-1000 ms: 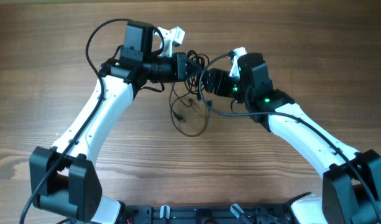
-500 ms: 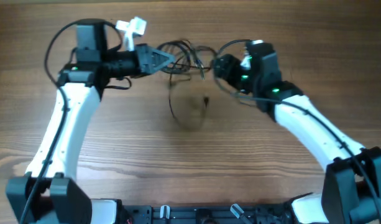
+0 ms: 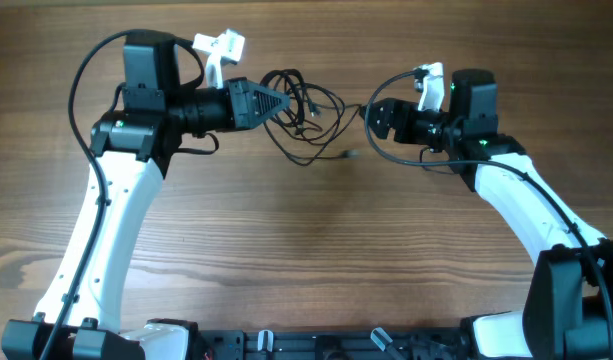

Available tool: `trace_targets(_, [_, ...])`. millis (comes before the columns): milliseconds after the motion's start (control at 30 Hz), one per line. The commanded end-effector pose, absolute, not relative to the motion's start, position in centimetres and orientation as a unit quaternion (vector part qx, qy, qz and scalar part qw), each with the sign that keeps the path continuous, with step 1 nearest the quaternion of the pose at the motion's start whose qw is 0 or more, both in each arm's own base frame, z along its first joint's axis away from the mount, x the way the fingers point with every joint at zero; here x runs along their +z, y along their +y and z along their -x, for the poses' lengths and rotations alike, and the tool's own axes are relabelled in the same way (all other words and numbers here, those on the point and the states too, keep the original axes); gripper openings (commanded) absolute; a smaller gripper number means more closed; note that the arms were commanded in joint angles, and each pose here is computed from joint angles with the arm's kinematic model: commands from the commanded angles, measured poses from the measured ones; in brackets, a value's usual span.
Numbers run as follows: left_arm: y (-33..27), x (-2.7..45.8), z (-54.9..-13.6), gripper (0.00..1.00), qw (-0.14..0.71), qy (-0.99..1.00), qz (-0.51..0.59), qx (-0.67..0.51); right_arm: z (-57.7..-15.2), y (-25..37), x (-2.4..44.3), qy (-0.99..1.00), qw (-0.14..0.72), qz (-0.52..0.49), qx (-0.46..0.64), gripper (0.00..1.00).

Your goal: Untangle cables

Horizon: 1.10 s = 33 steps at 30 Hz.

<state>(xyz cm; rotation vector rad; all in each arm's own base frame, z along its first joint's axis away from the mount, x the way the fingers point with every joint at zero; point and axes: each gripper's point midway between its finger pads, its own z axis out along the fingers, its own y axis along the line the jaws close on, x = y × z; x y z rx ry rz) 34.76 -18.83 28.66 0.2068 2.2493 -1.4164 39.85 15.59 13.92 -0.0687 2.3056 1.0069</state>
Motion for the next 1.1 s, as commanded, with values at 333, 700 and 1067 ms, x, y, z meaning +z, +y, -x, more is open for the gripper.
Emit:
trace_targets(333, [-18.6, 29.0, -35.6, 0.04, 0.272, 0.826, -0.088, -0.485, -37.8, 19.0, 17.7, 0.813, 0.328, 0.147, 0.458, 0.97])
trace_targets(700, [-19.2, 29.7, -34.7, 0.04, 0.258, 0.813, -0.105, -0.512, -41.6, 21.9, 16.0, 0.854, 0.41, 0.043, 0.317, 1.0])
trace_targets(1067, [-19.9, 30.9, -33.7, 0.04, 0.249, 0.79, -0.132, -0.545, -40.0, 24.9, 14.9, 0.849, 0.357, 0.06, 0.384, 1.0])
